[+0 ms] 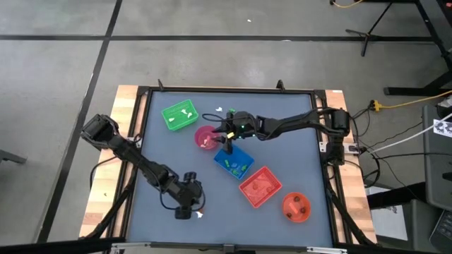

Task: Sort Halloween decoration
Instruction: Put the black skull toy into the transparent orange bin

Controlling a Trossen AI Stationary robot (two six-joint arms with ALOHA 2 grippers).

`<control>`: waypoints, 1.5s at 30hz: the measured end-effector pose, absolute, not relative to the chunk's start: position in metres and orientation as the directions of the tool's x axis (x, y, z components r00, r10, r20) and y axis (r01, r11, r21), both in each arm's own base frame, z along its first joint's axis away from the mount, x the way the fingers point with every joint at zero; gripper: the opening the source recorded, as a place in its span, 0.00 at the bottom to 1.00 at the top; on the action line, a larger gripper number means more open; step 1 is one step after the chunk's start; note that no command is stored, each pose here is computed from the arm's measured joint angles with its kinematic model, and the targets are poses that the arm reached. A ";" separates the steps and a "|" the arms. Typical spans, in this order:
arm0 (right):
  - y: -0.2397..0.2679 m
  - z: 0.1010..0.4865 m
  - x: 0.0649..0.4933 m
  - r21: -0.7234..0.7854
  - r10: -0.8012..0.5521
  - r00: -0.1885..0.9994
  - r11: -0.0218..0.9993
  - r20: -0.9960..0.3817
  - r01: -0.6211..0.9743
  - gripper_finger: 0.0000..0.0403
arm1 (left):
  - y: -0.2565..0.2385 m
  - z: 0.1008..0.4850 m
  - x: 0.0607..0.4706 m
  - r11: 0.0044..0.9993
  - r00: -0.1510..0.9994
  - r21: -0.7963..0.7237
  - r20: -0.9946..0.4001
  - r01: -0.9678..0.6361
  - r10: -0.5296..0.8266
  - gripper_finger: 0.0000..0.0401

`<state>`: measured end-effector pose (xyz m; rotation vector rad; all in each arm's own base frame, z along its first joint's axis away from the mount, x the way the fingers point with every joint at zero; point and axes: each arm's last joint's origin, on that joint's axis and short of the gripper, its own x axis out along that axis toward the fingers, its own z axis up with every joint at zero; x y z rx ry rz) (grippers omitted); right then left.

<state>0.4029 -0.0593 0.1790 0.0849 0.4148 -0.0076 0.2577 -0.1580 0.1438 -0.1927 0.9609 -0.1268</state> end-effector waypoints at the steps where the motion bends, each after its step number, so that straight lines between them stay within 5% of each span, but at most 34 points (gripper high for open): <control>1: -0.059 0.184 0.402 0.078 0.010 0.919 0.997 -0.395 0.023 0.41 | -0.158 0.145 0.259 0.976 0.571 -0.218 -0.799 0.021 -0.190 0.19; 28: -0.037 0.300 0.276 -0.107 0.094 0.751 0.971 -0.654 -0.215 0.41 | -0.060 0.193 0.332 0.995 0.722 -0.078 -0.692 -0.055 -0.015 0.19; 36: -0.028 0.308 0.269 -0.021 0.311 0.742 0.916 -0.594 -0.400 0.41 | -0.028 0.227 0.353 0.985 0.795 -0.112 -0.606 -0.135 0.040 0.19; 45: 0.008 0.311 0.277 -0.353 0.351 0.748 0.716 -0.564 -0.602 0.41 | -0.014 0.249 0.365 0.971 0.877 -0.239 -0.466 0.003 -0.118 0.19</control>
